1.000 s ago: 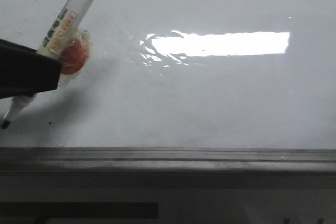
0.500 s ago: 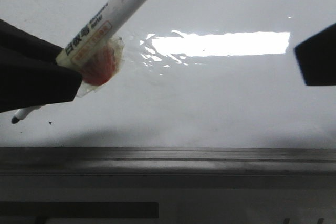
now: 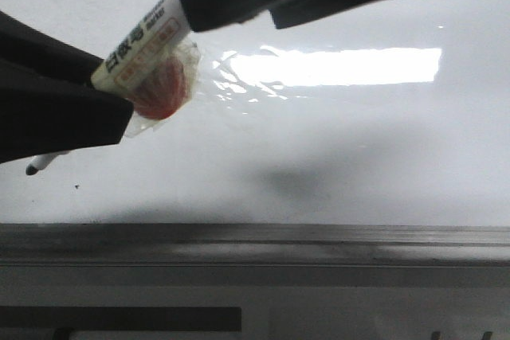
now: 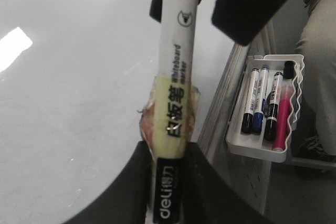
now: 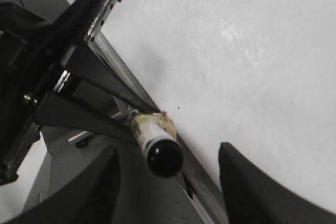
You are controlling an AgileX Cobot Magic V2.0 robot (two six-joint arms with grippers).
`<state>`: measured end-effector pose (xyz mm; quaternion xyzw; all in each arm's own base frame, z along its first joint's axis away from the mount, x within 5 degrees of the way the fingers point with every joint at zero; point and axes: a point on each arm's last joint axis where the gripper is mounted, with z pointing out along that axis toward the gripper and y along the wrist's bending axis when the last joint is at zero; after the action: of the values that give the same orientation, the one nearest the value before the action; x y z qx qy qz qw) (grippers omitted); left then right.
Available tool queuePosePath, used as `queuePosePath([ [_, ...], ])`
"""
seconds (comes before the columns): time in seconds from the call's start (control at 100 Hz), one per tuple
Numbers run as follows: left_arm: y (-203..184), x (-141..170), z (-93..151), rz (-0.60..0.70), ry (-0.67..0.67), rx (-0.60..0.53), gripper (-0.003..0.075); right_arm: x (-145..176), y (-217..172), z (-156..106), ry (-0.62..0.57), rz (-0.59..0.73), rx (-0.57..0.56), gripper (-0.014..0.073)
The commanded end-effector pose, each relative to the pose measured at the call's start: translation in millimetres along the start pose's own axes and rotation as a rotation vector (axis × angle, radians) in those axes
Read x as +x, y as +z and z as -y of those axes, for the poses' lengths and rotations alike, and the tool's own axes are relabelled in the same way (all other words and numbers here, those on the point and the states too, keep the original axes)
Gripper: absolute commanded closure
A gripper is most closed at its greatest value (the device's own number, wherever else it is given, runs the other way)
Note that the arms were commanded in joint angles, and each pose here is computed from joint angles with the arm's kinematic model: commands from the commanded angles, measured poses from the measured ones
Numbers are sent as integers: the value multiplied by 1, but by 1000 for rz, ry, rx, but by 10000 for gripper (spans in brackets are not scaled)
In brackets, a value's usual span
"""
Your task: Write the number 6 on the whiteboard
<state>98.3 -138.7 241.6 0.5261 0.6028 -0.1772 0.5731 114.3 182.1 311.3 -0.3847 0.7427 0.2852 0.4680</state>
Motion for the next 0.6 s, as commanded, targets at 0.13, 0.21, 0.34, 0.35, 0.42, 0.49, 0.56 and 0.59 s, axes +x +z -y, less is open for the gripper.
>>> queuePosePath([
  [0.13, -2, -20, -4, 125, -4, -9, 739, -23, 8, -5, 17, 117, -18, 236],
  [0.21, -2, -20, -4, 125, -4, -9, 739, -23, 13, -8, 18, 129, -28, 276],
  [0.34, -2, -20, -4, 125, -4, -9, 739, -23, 18, -10, 32, 146, -36, 431],
  [0.35, -2, -20, -4, 125, -4, -9, 739, -24, 18, -10, 34, 153, -36, 460],
  [0.42, -2, -20, -4, 125, -4, -9, 739, -23, 18, -10, 37, 146, -36, 617],
  [0.49, -2, -20, -4, 125, -4, -9, 739, -23, 18, -11, 51, 144, -38, 659],
  [0.56, -2, -21, -4, 133, -4, -8, 739, -23, 18, -11, 55, 138, -39, 659],
  [0.59, -2, -21, -4, 134, -4, -8, 738, -23, 18, -11, 60, 138, -39, 659],
])
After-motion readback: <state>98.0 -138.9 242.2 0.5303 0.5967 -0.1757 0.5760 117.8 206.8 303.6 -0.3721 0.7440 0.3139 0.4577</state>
